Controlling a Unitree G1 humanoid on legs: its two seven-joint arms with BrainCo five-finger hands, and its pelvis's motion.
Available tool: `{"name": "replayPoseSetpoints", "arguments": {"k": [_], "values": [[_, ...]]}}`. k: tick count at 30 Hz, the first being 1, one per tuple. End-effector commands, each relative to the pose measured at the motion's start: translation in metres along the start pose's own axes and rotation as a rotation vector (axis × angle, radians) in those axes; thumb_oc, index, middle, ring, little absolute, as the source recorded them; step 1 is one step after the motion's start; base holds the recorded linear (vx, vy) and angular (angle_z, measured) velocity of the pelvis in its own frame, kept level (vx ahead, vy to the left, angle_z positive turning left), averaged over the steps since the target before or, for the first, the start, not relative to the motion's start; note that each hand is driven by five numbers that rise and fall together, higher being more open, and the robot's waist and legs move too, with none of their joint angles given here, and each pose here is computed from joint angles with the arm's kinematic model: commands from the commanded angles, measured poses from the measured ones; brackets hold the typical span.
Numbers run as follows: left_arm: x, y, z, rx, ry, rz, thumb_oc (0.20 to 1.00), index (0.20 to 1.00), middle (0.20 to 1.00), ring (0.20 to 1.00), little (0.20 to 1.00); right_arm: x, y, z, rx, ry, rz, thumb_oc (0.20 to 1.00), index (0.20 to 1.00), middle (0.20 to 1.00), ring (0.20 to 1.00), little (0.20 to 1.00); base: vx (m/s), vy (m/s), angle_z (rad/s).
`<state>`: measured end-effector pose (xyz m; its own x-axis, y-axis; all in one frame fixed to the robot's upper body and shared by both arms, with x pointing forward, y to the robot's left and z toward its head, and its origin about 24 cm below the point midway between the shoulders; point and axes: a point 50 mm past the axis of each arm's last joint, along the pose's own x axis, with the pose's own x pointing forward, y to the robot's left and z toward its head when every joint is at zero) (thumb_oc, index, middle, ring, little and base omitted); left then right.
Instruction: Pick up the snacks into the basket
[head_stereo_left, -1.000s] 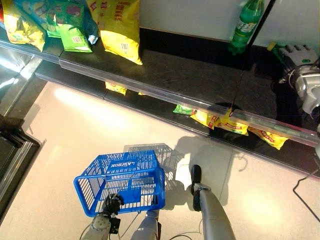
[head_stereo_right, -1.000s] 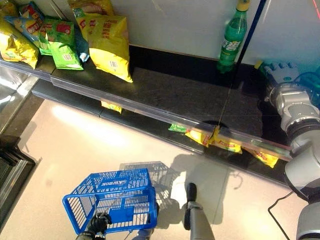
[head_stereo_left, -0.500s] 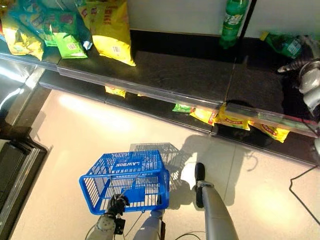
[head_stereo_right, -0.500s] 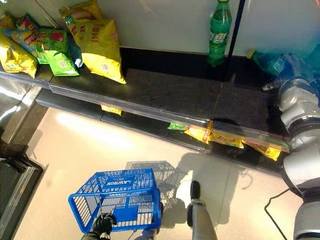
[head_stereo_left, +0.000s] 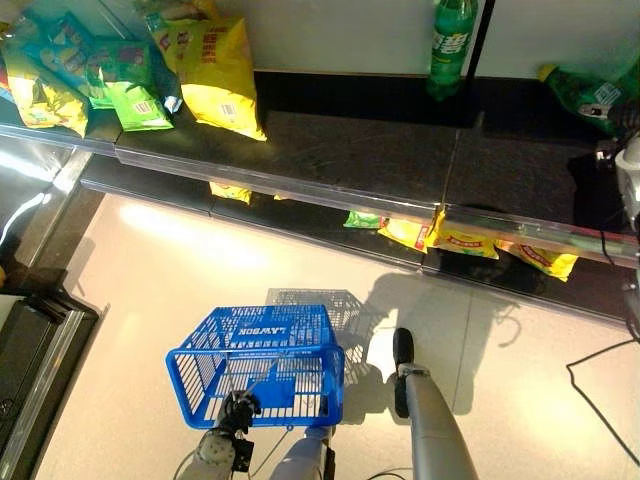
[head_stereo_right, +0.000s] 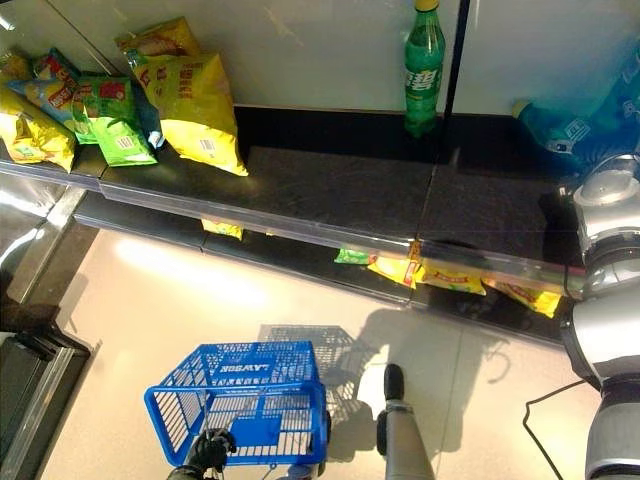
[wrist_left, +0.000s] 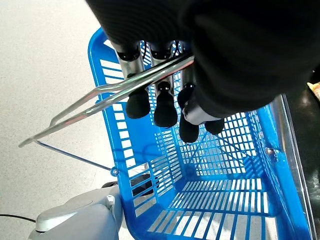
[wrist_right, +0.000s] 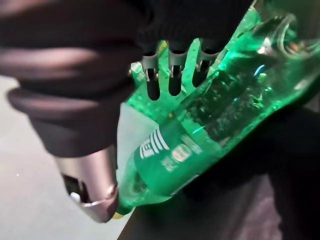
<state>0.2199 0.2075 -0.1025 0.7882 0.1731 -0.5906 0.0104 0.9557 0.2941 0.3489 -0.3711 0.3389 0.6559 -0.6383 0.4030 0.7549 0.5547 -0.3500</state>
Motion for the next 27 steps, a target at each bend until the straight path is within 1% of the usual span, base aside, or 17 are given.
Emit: {"name": "replayPoseSetpoints", "arguments": {"k": [1,2,4,5,6,8,9,15,17,18,19,20,21,22,23,24,27], "values": [[-0.014,0.024,-0.043,0.079,0.144,0.073,0.2,0.2,0.2,0.2,0.2,0.003,-0.011,0.004,-0.079,-0.031,-0.012,1.0,1.0,1.0,1.0,1.0,0.0,0.0,0.0],[-0.015,0.022,-0.044,0.077,0.148,0.073,0.2,0.2,0.2,0.2,0.2,0.003,-0.011,0.006,-0.122,-0.037,-0.001,1.0,1.0,1.0,1.0,1.0,0.0,0.0,0.0],[-0.015,0.023,-0.044,0.077,0.149,0.075,0.2,0.2,0.2,0.2,0.2,0.003,-0.011,0.005,-0.131,-0.036,0.003,1.0,1.0,1.0,1.0,1.0,0.0,0.0,0.0],[-0.015,0.022,-0.044,0.077,0.151,0.075,0.2,0.2,0.2,0.2,0.2,0.003,-0.01,0.005,-0.162,-0.036,0.016,0.555,0.555,0.555,0.555,0.555,0.0,0.0,0.0],[-0.015,0.023,-0.045,0.078,0.154,0.074,0.2,0.2,0.2,0.2,0.2,0.003,-0.009,0.005,-0.201,-0.042,0.026,0.2,0.2,0.2,0.2,0.2,0.0,0.0,0.0],[-0.015,0.023,-0.045,0.075,0.155,0.078,0.2,0.2,0.2,0.2,0.2,0.003,-0.007,0.006,-0.226,-0.046,0.035,0.2,0.2,0.2,0.2,0.2,0.0,0.0,0.0],[-0.015,0.025,-0.046,0.076,0.16,0.081,0.2,0.2,0.2,0.2,0.2,0.003,-0.004,0.01,-0.28,-0.062,0.046,0.2,0.2,0.2,0.2,0.2,0.0,0.0,0.0],[-0.015,0.025,-0.048,0.064,0.172,0.09,0.2,0.2,0.2,0.2,0.2,0.002,0.002,0.016,-0.314,-0.081,0.062,0.2,0.2,0.2,0.2,0.2,0.0,0.0,0.0],[-0.016,0.028,-0.049,0.058,0.177,0.097,0.2,0.2,0.2,0.2,0.2,0.002,0.005,0.015,-0.391,-0.091,0.089,0.2,0.2,0.2,0.2,0.2,0.0,0.0,0.0],[-0.016,0.028,-0.048,0.058,0.177,0.097,0.2,0.2,0.2,0.2,0.2,0.002,0.005,0.015,-0.391,-0.091,0.089,0.2,0.2,0.2,0.2,0.2,0.0,0.0,0.0],[-0.015,0.03,-0.047,0.056,0.171,0.103,0.2,0.2,0.2,0.2,0.2,0.002,0.005,0.019,-0.512,-0.111,0.102,0.2,0.2,0.2,0.2,0.2,0.0,0.0,0.0],[-0.015,0.03,-0.047,0.056,0.172,0.103,0.2,0.2,0.2,0.2,0.2,0.002,0.005,0.019,-0.512,-0.111,0.102,0.2,0.2,0.2,0.2,0.2,0.0,0.0,0.0],[-0.015,0.032,-0.047,0.058,0.172,0.104,0.2,0.2,0.2,0.2,0.2,0.002,0.007,0.017,-0.672,-0.123,0.131,0.2,0.2,0.2,0.2,0.2,0.0,0.0,0.0],[-0.015,0.032,-0.047,0.058,0.172,0.104,0.2,0.2,0.2,0.2,0.2,0.002,0.007,0.017,-0.672,-0.123,0.131,0.2,0.2,0.2,0.2,0.2,0.0,0.0,0.0],[-0.016,0.034,-0.048,0.053,0.172,0.109,0.2,0.2,0.2,0.2,0.2,0.002,0.006,0.016,-0.779,-0.11,0.143,0.2,0.2,0.2,0.2,0.2,-0.01,-0.011,0.04],[-0.016,0.034,-0.048,0.053,0.172,0.109,0.2,0.2,0.2,0.2,0.2,0.002,0.006,0.016,-0.779,-0.11,0.143,0.2,0.2,0.2,0.2,0.2,-0.02,-0.016,0.04],[-0.015,0.038,-0.048,0.053,0.173,0.104,0.2,0.2,0.2,0.2,0.2,0.001,0.012,0.007,-0.968,-0.093,0.209,0.2,0.2,0.2,0.2,0.2,-0.01,-0.024,0.06]]}}
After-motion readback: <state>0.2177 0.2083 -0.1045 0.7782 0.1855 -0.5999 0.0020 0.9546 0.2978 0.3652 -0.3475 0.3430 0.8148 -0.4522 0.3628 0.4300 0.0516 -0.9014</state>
